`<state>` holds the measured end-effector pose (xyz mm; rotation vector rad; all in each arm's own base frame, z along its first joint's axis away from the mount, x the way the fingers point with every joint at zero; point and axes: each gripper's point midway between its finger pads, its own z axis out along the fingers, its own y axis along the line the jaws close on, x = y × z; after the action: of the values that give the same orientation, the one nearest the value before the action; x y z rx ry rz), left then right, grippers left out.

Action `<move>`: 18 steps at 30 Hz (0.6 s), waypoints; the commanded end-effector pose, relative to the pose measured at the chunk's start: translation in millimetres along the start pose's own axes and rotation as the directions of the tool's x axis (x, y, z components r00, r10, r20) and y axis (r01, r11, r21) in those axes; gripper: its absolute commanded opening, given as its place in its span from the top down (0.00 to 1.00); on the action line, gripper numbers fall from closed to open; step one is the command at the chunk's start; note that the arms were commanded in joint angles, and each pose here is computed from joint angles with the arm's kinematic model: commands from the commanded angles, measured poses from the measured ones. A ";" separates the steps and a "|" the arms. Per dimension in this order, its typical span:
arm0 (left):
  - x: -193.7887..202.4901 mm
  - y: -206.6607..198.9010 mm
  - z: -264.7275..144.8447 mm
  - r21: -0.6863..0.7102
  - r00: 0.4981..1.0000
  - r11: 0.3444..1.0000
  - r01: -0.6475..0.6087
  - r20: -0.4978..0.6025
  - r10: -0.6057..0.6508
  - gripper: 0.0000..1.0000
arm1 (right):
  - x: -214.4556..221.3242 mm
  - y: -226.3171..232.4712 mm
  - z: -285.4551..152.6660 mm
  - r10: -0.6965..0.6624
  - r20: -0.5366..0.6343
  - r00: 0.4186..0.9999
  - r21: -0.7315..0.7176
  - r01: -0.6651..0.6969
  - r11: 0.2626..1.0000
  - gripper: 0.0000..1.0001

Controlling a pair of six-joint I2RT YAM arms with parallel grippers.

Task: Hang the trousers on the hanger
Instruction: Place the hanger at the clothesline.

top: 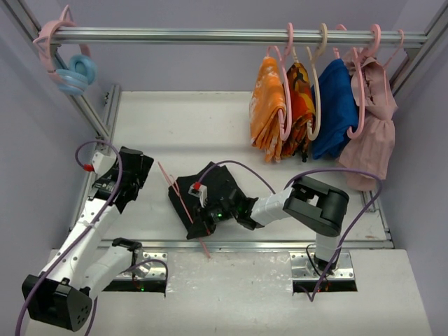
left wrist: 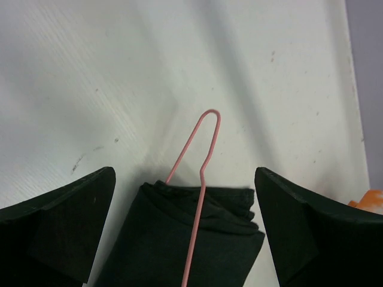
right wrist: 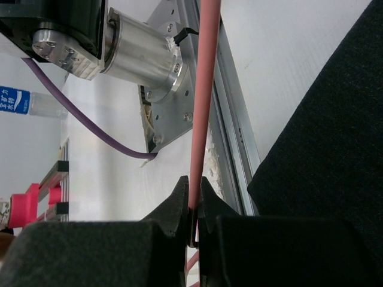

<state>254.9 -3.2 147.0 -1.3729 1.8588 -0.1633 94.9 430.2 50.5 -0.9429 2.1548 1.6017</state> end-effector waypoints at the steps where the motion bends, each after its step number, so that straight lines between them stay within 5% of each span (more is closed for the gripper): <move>1: -43.6 -8.5 -20.7 -0.004 0.989 0.997 0.073 0.132 -0.072 0.00 | -36.1 25.3 -6.3 -0.076 0.114 0.991 -0.059 0.083 0.995 1.00; 8: -85.2 -52.8 -98.5 0.334 0.981 0.942 -0.033 0.192 -0.034 0.00 | -64.5 55.9 -10.8 -0.079 0.119 0.990 -0.087 0.090 0.992 1.00; 18: -81.7 -50.6 -117.5 0.339 0.962 0.908 -0.247 0.195 0.189 0.04 | -151.8 127.5 -49.3 -0.182 0.260 0.948 -0.031 0.197 0.980 1.00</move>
<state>222.6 10.4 320.7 -0.9896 1.6035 -0.3256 109.4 445.4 157.0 -0.8860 2.0824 1.6170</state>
